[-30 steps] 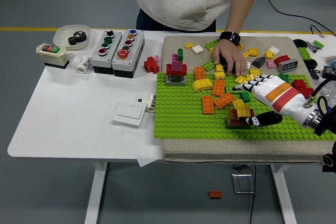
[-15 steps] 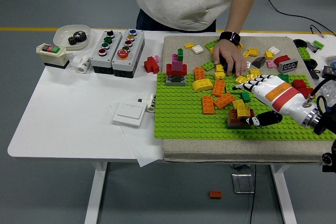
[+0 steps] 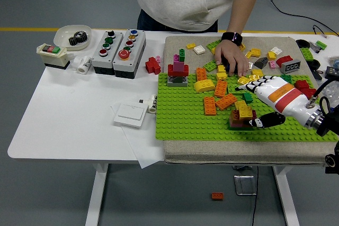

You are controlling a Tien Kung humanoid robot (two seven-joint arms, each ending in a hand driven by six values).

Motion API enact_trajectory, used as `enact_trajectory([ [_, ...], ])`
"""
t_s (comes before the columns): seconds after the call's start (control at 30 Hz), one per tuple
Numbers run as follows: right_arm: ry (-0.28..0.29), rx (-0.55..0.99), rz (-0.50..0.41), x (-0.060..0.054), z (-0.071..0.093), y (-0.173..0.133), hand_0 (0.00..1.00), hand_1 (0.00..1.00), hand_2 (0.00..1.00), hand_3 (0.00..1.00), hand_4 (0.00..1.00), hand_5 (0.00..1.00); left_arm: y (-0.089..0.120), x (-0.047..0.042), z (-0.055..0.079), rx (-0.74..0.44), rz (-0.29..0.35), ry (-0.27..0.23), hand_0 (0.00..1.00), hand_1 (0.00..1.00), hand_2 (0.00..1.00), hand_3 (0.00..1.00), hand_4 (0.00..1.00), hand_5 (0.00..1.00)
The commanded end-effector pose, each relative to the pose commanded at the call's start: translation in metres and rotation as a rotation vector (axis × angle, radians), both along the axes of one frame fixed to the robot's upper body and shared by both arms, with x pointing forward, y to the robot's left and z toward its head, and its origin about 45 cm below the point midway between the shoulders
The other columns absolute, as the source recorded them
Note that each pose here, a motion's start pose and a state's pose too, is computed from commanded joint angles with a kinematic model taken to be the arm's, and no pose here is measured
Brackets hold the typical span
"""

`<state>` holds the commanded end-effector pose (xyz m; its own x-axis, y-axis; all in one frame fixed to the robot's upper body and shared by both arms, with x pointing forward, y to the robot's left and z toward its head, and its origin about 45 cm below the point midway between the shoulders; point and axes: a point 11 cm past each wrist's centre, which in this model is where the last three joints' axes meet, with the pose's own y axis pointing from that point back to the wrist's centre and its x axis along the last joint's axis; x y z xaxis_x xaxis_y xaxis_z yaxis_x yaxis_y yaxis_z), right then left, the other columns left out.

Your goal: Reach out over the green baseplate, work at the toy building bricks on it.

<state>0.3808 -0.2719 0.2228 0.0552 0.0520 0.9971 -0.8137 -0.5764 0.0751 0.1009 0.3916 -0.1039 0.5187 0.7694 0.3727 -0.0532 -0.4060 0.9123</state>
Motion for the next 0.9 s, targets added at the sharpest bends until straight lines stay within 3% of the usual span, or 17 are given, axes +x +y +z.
enact_trajectory([
  [0.13,-0.001,-0.001,0.003,-0.004,0.001,0.0,0.731,0.675,0.757,0.839,0.939,0.409,0.0,0.0,0.0,0.001,-0.002,0.0,0.789,0.773,0.751,0.592,0.654,0.664],
  [0.47,-0.06,0.04,0.039,-0.027,0.021,0.006,0.736,0.695,0.776,0.841,0.941,0.413,0.001,-0.0037,0.0,0.006,-0.008,0.011,0.789,0.774,0.75,0.591,0.654,0.664],
  [0.9,-0.019,0.048,0.08,-0.048,0.011,0.005,0.743,0.712,0.77,0.805,0.929,0.427,0.0,-0.0049,-0.001,0.005,-0.007,0.013,0.79,0.775,0.751,0.592,0.654,0.664],
])
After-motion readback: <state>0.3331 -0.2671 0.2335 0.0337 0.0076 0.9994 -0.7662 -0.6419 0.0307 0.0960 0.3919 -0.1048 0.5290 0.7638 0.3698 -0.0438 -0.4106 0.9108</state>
